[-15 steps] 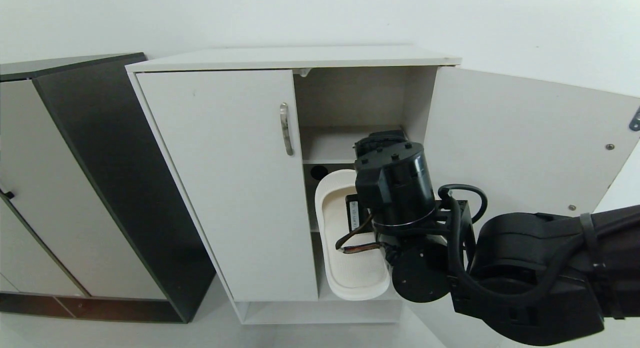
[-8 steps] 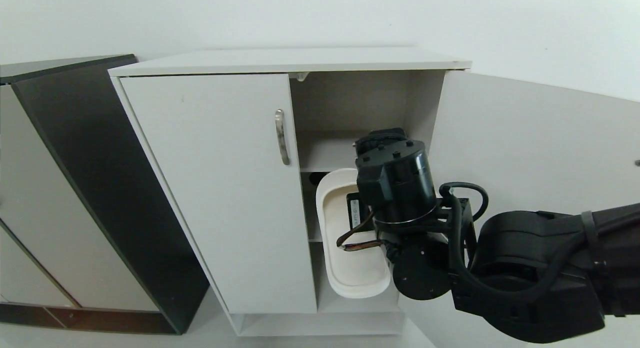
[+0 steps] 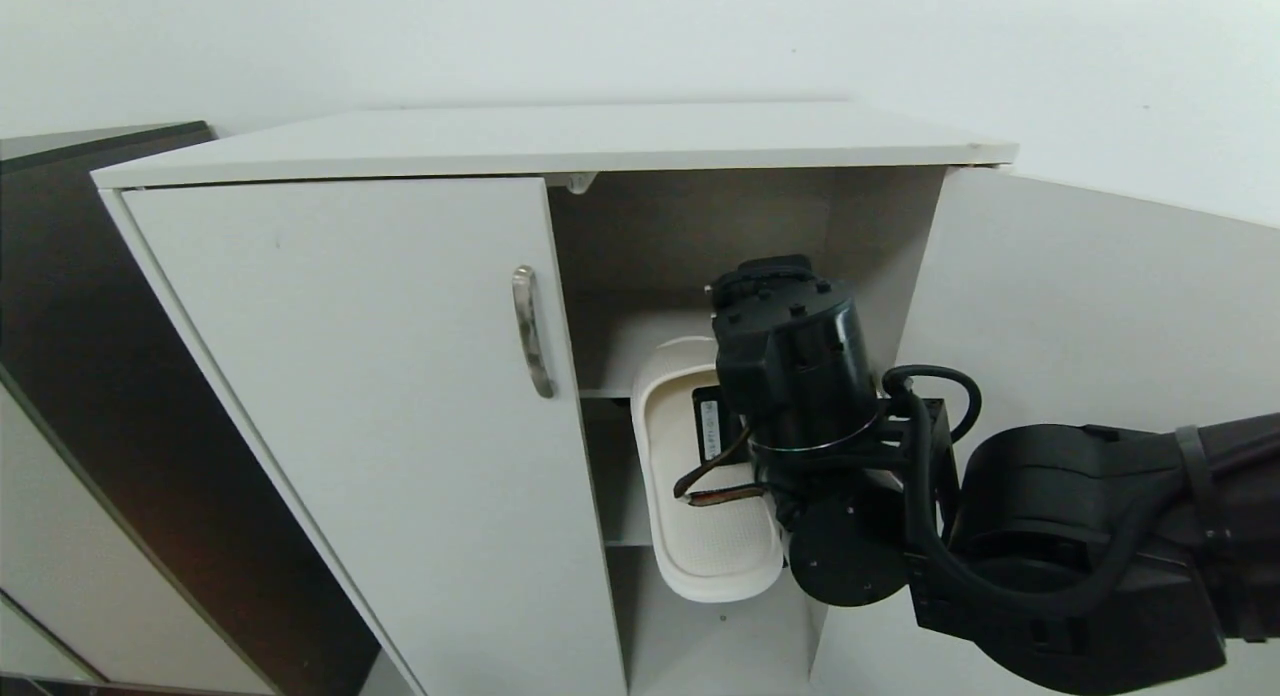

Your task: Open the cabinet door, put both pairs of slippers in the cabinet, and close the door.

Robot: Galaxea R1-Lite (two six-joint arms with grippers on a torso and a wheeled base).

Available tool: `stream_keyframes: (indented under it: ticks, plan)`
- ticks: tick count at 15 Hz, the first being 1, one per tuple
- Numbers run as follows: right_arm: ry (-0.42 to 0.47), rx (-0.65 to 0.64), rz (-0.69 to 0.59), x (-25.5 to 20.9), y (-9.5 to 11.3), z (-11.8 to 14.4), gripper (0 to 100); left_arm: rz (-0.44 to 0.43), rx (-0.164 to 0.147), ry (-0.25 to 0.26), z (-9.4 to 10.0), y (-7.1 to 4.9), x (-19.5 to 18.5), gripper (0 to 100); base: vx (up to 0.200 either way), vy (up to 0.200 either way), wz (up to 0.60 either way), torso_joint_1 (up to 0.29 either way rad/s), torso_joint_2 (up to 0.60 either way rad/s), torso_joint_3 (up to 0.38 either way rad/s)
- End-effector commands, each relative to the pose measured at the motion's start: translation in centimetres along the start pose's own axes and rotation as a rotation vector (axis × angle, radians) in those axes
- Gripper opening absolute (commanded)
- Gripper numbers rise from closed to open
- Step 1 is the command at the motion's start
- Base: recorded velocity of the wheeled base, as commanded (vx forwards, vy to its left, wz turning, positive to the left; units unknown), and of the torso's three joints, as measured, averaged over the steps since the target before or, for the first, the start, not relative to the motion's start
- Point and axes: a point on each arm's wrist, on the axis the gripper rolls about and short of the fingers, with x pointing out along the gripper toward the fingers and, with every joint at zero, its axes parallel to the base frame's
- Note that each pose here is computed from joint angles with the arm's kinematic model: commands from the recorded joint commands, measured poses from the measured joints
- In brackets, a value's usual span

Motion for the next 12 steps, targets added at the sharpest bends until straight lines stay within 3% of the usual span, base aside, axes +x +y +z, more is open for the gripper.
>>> stream_keyframes:
  ticks: [1,2,7,12]
  plan:
    - [-0.001,0.001,0.0,0.0,0.0,0.1,0,0.0,0.0,0.001,0.0,0.0,0.0,0,0.2,0.0,0.0,0.002,0.0,-0.002]
    - [0.001,-0.001,0.0,0.0,0.0,0.0,0,0.0,0.0,0.001,0.0,0.0,0.0,0,0.2,0.0,0.0,0.002,0.01,-0.002]
    - [0.02,-0.016,-0.022,1.1,0.0,-1.0,0,0.0,0.0,0.001,0.0,0.0,0.0,0,0.0,0.0,0.0,0.0,0.0,0.0]
    - [-0.031,0.0,-0.064,4.5,-0.2,-1.3,0,0.0,0.0,0.001,0.0,0.0,0.0,0,0.0,0.0,0.0,0.0,0.0,0.0]
